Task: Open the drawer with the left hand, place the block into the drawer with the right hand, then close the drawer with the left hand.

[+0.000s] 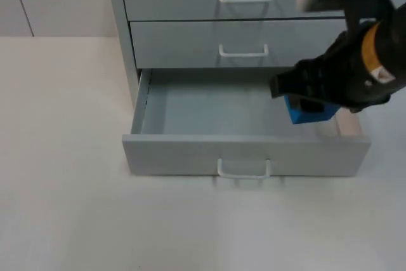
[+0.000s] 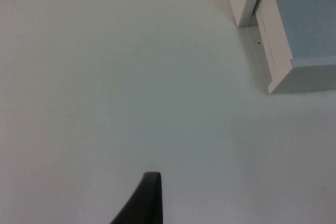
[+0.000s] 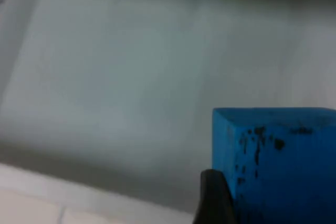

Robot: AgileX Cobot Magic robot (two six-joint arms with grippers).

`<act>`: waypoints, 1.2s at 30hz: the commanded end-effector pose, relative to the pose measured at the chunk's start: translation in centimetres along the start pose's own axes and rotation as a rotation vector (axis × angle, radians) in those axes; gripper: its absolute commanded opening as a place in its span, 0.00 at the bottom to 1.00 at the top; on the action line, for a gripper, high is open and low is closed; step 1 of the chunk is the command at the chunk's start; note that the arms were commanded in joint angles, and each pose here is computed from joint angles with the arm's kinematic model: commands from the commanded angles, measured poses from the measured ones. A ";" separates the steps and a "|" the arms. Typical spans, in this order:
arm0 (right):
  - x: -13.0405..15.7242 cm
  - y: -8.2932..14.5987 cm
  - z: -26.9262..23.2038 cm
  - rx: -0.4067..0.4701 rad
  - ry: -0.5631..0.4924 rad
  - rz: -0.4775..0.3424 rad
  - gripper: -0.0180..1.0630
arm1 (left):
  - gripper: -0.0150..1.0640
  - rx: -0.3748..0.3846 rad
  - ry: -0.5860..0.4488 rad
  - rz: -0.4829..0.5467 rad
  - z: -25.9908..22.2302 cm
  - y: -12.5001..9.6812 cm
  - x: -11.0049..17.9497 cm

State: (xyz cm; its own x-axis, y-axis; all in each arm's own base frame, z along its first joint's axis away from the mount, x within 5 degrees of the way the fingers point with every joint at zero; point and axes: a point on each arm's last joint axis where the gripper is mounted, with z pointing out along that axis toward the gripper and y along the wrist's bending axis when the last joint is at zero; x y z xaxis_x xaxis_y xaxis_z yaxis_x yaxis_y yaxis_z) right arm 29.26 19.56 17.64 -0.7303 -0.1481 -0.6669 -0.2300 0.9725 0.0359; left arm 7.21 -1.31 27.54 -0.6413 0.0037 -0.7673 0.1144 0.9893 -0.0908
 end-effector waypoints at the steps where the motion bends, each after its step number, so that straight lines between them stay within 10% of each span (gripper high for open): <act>1: -0.3 0.0 0.9 0.012 -0.023 -0.018 0.02 | 0.99 -0.011 -0.017 -0.004 0.0 0.1 0.0; 14: 0.1 1.1 5.7 0.031 0.007 -0.006 0.03 | 0.99 -0.013 -0.018 -0.004 0.0 0.1 0.0; 26: 0.0 1.3 5.8 0.018 0.004 -0.003 0.62 | 0.99 -0.013 -0.018 -0.004 0.0 0.1 0.0; 36: -2.8 1.7 0.6 -0.053 -0.049 0.081 0.68 | 0.99 -0.015 -0.020 -0.002 0.0 0.1 -0.1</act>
State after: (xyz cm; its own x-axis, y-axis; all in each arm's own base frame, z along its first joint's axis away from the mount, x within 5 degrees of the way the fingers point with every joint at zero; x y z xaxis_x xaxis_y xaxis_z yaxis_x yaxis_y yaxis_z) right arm 31.97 21.69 17.37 -0.7094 -0.0810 -0.7001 -0.2039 0.9745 0.0939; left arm 7.26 -1.27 27.53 -0.6361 0.0052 -0.7716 0.1121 0.9900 -0.0857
